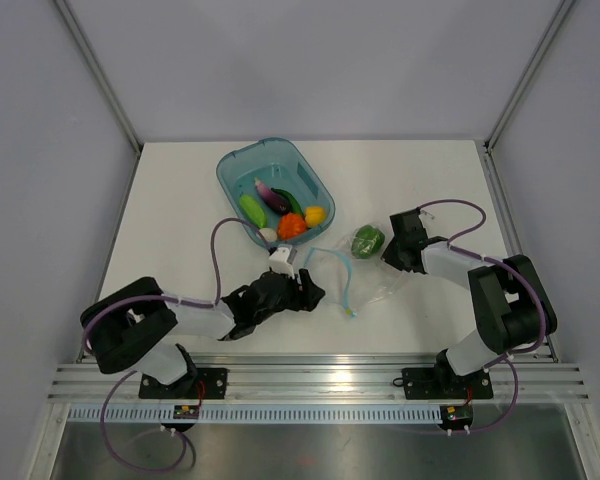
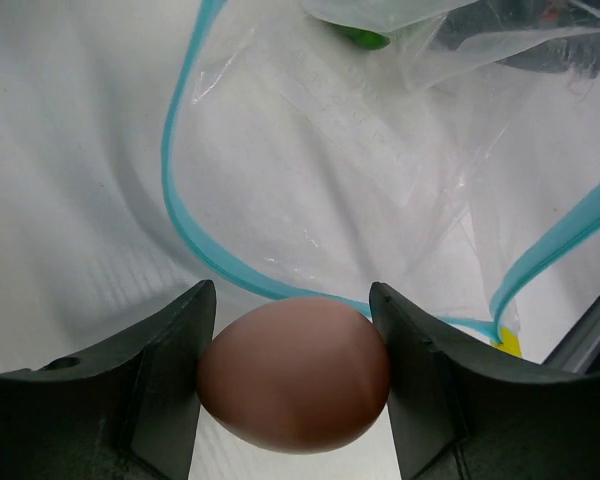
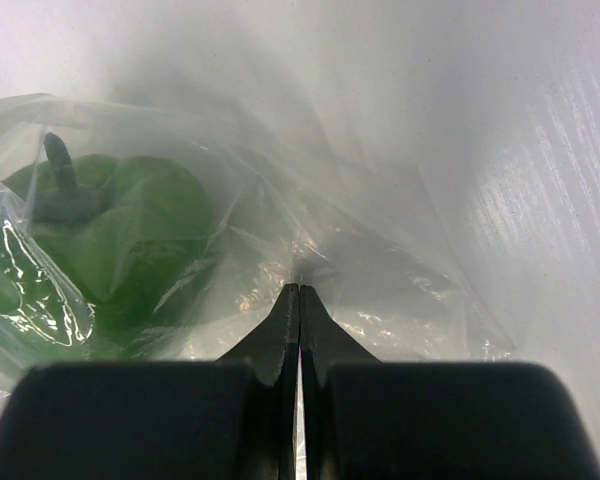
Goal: Open the zip-top bag and remove the fake food
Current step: Pick up the fake fruit from the zipper food storage bag, then place the fake fruit in the bin.
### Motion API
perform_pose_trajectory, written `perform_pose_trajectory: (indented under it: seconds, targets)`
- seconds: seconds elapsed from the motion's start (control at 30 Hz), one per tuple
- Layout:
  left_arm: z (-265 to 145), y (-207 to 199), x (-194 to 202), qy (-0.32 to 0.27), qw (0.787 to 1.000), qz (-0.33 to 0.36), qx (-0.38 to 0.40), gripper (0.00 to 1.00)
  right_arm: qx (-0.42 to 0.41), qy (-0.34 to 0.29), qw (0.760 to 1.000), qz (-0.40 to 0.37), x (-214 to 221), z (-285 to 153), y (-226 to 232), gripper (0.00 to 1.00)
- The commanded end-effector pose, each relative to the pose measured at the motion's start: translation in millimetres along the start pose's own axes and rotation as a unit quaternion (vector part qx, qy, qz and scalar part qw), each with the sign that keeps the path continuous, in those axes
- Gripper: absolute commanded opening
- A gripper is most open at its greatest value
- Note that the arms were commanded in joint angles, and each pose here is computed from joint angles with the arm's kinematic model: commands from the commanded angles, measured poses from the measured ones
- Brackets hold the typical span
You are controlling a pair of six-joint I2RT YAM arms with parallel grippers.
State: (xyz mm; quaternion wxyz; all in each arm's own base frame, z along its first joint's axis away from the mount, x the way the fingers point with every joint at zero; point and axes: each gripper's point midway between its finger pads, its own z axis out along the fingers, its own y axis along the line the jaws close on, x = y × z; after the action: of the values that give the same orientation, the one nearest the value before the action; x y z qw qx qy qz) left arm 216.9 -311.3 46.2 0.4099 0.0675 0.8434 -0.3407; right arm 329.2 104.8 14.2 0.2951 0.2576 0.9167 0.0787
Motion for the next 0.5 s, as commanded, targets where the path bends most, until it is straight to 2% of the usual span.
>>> perform_pose_trajectory:
  seconds: [0.0, 0.2, 0.27, 0.33, 0.37, 0.47]
  targets:
    - [-12, -4, -16, -0.022, 1.000, -0.015, -0.004, 0.52, 0.008, -0.019, 1.000, 0.001, -11, -5, 2, 0.00]
    - [-28, -12, -52, -0.041, 0.999, -0.032, -0.003, 0.53, -0.001, -0.015, 1.000, -0.002, -9, -5, 5, 0.00]
    - [-36, -26, -82, -0.069, 0.997, -0.033, 0.005, 0.54, -0.005, -0.013, 1.000, -0.002, -9, -5, 6, 0.00]
    - [-41, -24, -96, -0.069, 0.997, -0.028, -0.015, 0.54, -0.008, -0.012, 1.000, -0.004, -8, -5, 7, 0.00]
    - [-45, -32, -121, -0.092, 0.995, -0.032, -0.014, 0.54, -0.009, -0.011, 1.000, -0.005, -8, -5, 8, 0.00]
    - [-47, -22, -149, -0.101, 0.993, -0.035, -0.044, 0.55, -0.014, -0.010, 1.000, -0.007, -8, -6, 9, 0.00]
